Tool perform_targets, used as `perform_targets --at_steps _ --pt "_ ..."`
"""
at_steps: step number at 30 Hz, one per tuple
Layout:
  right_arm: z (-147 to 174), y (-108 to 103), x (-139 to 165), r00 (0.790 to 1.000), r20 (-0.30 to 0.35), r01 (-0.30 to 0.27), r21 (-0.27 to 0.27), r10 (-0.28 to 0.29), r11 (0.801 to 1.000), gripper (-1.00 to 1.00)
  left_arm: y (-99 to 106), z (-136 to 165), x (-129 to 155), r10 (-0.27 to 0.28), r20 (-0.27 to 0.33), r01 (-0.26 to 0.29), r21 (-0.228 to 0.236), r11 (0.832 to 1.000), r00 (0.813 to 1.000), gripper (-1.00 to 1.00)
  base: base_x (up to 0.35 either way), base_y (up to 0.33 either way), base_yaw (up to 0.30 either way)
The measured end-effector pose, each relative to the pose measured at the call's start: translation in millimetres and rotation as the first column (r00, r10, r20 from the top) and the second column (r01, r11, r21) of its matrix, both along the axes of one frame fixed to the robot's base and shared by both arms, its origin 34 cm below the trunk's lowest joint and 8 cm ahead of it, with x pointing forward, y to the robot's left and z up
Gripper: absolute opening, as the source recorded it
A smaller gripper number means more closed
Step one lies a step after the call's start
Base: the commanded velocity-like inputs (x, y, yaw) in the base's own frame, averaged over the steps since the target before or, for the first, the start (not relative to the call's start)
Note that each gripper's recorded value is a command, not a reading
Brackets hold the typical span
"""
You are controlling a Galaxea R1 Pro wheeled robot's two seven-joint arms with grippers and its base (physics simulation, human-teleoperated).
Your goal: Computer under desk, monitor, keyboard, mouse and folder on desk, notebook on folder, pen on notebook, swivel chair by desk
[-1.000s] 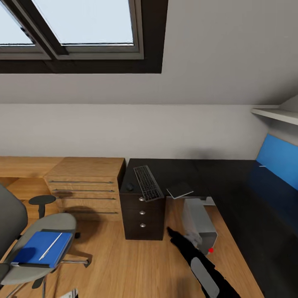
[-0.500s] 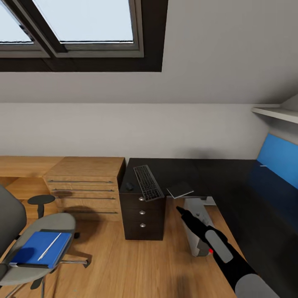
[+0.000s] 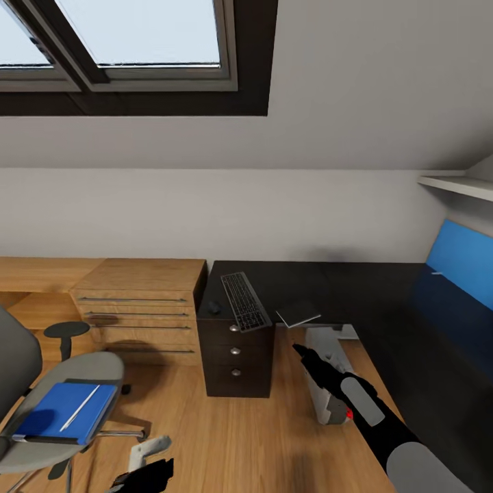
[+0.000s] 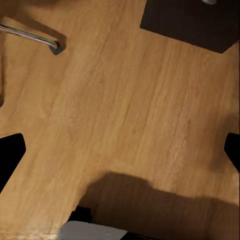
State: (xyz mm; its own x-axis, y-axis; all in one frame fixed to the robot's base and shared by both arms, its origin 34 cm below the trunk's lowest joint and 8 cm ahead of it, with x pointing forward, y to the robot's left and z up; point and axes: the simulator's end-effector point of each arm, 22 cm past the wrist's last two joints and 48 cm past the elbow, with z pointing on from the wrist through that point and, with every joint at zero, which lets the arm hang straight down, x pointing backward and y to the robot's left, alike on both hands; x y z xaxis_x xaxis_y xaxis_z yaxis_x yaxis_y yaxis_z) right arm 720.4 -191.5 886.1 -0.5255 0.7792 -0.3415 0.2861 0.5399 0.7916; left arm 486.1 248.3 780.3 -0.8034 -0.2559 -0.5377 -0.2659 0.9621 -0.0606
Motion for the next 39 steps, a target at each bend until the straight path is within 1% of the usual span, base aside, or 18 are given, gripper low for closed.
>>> perform_targets --at_steps 1,4,5,6,8,12,15,16,18,20,21,22,24,27,31,34,38,39 --pt "7 3 11 1.0 0.007 0.016 -0.004 -0.016 1.0 1.0 -14 16 17 -0.026 -0.007 0.026 -0.024 0.999 1.0 1.0 0.0 0.0 0.0" --pt "4 14 16 0.999 0.012 0.045 0.001 -0.045 0.999 1.0 -22 20 27 -0.04 -0.013 0.04 -0.036 0.999 0.999 1.0 0.0 0.0 0.0" --pt "-1 22 16 0.998 0.011 0.066 0.006 -0.066 0.998 1.0 -24 18 28 -0.045 -0.02 0.044 -0.04 0.998 0.999 1.0 0.0 0.0 0.0" --pt "-11 31 14 0.994 0.01 0.111 -0.001 -0.111 0.994 1.0 -26 16 29 -0.05 -0.028 0.049 -0.043 0.998 0.998 1.0 0.0 0.0 0.0" --pt "-16 35 15 0.989 0.019 0.149 -0.007 -0.149 0.989 1.0 -28 14 31 -0.054 -0.026 0.053 -0.041 0.998 0.998 1.0 0.0 0.0 0.0" --pt "-20 40 16 0.98 0.037 0.198 -0.007 -0.198 0.98 1.0 -34 15 37 -0.07 -0.006 0.07 -0.041 0.997 0.998 1.0 0.0 0.0 0.0" --pt "-23 41 17 0.978 0.038 0.206 -0.003 -0.206 0.979 1.0 -35 15 41 -0.075 0.006 0.075 -0.041 0.996 0.997 1.0 0.0 0.0 0.0" --pt "-25 43 16 0.98 0.031 0.199 0.002 -0.199 0.98 1.0 -36 15 42 -0.076 0.01 0.076 -0.041 0.996 0.997 1.0 0.0 0.0 0.0" --pt "-37 56 7 0.993 -0.035 0.118 0.04 -0.117 0.992 1.0 -35 16 45 -0.076 0.02 0.076 -0.041 0.996 0.997 1.0 0.0 0.0 0.0" --pt "-42 59 4 0.994 -0.065 0.088 0.072 -0.084 0.994 1.0 -35 17 47 -0.074 0.027 0.076 -0.04 0.996 0.997 1.0 0.0 0.0 0.0" --pt "-43 62 1 0.994 -0.089 0.066 0.118 -0.056 0.991 1.0 -34 19 49 -0.073 0.034 0.075 -0.039 0.996 0.997 1.0 0.0 0.0 0.0" --pt "-26 74 -2 0.997 -0.07 -0.01 0.293 0.032 0.956 1.0 -34 23 53 -0.073 0.047 0.075 -0.04 0.996 0.996 1.0 0.0 0.0 0.0" --pt "-20 70 -1 0.998 -0.036 -0.031 0.33 0.045 0.944 1.0 -35 21 54 -0.073 0.049 0.075 -0.04 0.996 0.996 1.0 0.0 0.0 0.0" --pt "-13 67 3 0.999 0.014 -0.047 0.364 0.045 0.93 1.0 -35 18 55 -0.073 0.05 0.075 -0.04 0.996 0.996 1.0 0.0 0.0 0.0" --pt "-6 64 8 0.997 0.069 -0.06 0.387 0.036 0.92 1.0 -35 14 56 -0.074 0.051 0.076 -0.039 0.996 0.996 1.0 0.0 0.0 0.0" --pt "-5 65 5 0.992 0.119 -0.08 0.424 0.032 0.902 1.0 -35 11 57 -0.074 0.052 0.076 -0.039 0.996 0.996 1.0 0.0 0.0 0.0" --pt "-28 64 -6 0.995 0.092 -0.066 0.437 0.029 0.897 1.0 -34 8 58 -0.073 0.055 0.075 -0.038 0.996 0.996 1.0 0.0 0.0 0.0" --pt "-37 60 -8 0.997 0.082 -0.049 0.429 0.015 0.902 1.0 -34 9 60 -0.072 0.06 0.075 -0.037 0.996 0.996 1.0 0.0 0.0 0.0"
